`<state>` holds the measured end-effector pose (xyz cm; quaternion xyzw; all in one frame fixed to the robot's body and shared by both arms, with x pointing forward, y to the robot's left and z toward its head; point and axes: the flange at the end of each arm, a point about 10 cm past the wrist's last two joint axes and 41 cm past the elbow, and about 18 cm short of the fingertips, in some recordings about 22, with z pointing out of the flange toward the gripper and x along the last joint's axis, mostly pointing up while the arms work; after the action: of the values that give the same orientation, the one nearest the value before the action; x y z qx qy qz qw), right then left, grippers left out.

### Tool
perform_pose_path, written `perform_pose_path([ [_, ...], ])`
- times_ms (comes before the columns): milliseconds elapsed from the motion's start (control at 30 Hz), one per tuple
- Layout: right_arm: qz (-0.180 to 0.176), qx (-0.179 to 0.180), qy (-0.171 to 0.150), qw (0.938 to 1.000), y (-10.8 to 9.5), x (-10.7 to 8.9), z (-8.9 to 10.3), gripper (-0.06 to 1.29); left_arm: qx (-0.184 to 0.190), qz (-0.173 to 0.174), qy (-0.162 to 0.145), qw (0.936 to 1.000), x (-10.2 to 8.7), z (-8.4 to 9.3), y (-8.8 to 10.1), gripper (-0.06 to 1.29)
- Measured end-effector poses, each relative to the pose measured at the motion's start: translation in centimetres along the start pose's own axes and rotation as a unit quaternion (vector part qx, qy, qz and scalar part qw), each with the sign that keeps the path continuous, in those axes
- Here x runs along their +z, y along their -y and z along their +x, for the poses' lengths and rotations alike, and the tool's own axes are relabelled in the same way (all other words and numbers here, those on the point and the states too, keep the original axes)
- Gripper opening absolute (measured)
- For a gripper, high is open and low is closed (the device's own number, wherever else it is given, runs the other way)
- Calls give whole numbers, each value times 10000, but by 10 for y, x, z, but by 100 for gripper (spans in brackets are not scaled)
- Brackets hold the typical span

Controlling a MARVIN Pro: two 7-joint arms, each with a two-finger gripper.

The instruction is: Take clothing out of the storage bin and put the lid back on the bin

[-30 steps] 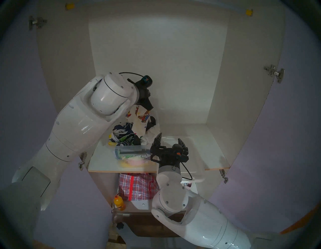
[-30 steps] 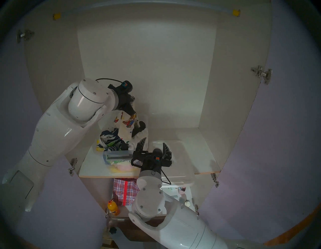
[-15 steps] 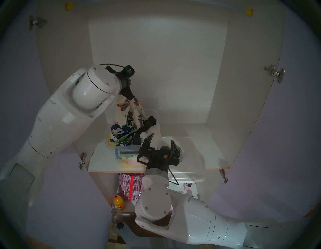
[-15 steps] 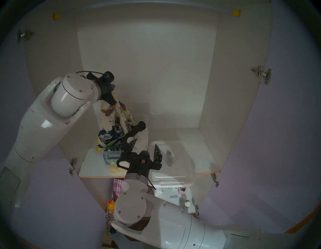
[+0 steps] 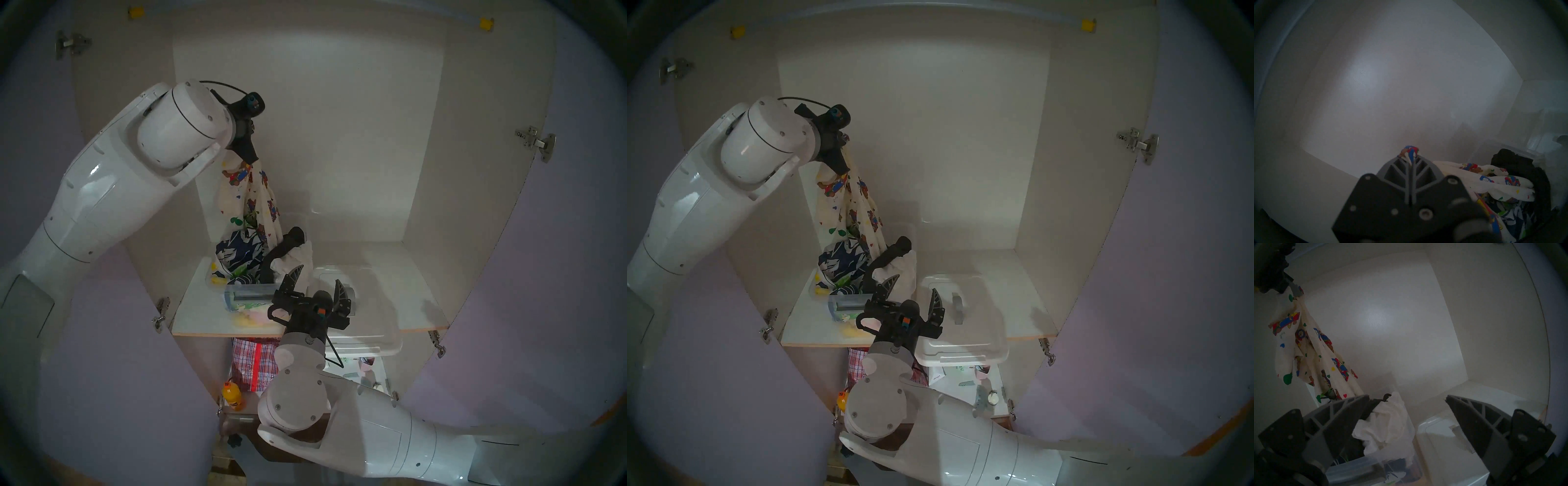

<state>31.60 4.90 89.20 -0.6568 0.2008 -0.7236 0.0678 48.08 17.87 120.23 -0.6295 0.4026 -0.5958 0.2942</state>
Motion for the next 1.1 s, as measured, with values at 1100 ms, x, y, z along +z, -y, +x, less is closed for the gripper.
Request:
perform_pose_path([
  [1100,2253,-666,-1105,9657,58,63,6,124,-870,-810,-155,9928,-33,-38,-60,-1],
])
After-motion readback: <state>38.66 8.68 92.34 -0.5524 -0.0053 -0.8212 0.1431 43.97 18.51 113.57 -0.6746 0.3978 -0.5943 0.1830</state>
